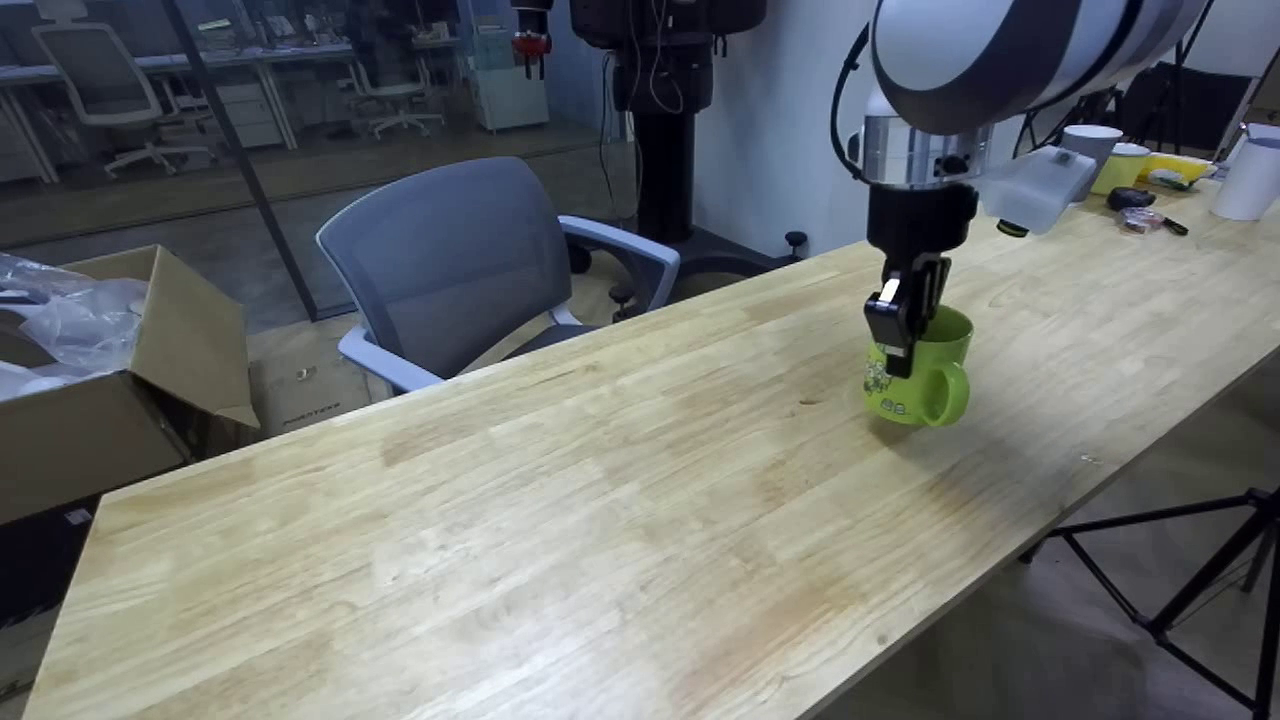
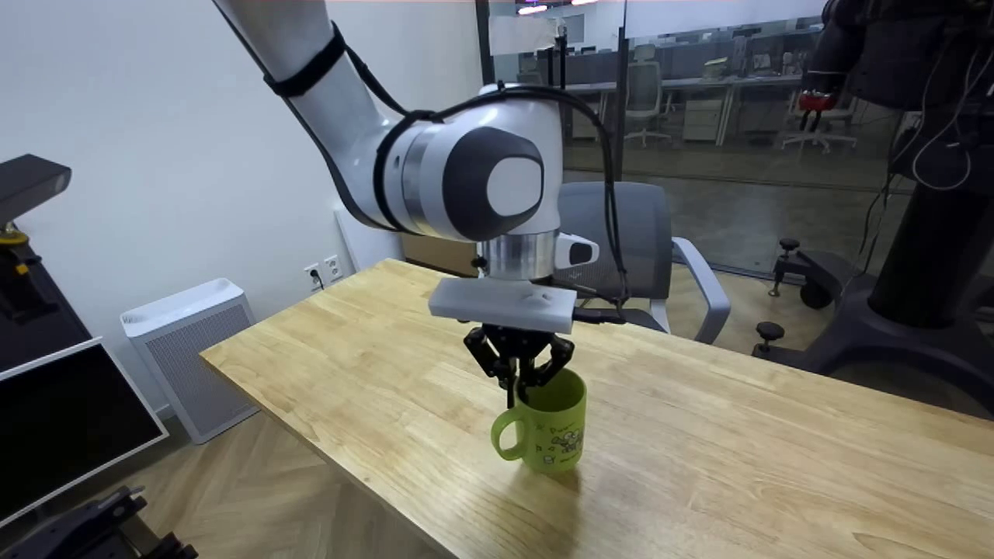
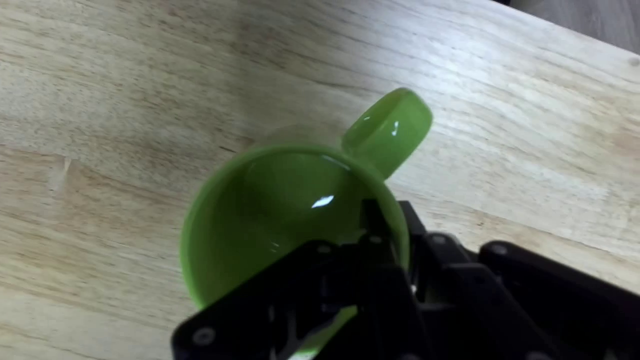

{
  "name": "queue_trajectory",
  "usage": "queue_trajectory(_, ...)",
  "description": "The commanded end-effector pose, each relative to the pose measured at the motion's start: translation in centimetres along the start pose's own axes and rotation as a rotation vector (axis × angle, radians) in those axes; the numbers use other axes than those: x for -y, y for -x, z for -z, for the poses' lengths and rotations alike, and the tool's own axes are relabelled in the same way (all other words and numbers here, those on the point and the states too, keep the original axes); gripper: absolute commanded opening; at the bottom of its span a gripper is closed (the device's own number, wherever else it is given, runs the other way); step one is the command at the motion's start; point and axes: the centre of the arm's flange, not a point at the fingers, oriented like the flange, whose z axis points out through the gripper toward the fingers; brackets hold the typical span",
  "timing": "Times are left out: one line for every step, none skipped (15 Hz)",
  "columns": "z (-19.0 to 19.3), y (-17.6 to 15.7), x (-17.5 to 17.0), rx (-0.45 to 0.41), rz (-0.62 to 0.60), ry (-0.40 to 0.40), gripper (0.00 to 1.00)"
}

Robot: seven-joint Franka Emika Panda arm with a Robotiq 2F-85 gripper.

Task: Move the mug to the left

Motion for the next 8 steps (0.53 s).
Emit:
queue_trajectory(-0.1,0.0,1.6,-0.001,0.001,0.034,0.03)
queue_trajectory(-0.4,0.0,1.8,-0.003,0.006,0.036,0.03)
queue_trajectory(-0.6,0.1,1.9,-0.007,0.008,0.037,0.03)
queue_trajectory(-0.9,0.1,1.9,-0.011,0.01,0.034,0.03)
queue_trajectory(-1.1,0.1,1.9,-0.012,0.01,0.032,0.03)
queue_trajectory(-1.3,0.1,1.8,-0.014,0.01,0.031,0.03)
queue_trajectory(-1.5,0.0,1.8,-0.014,0.009,0.03,0.03)
queue_trajectory(-1.7,0.0,1.7,-0.014,0.007,0.029,0.03)
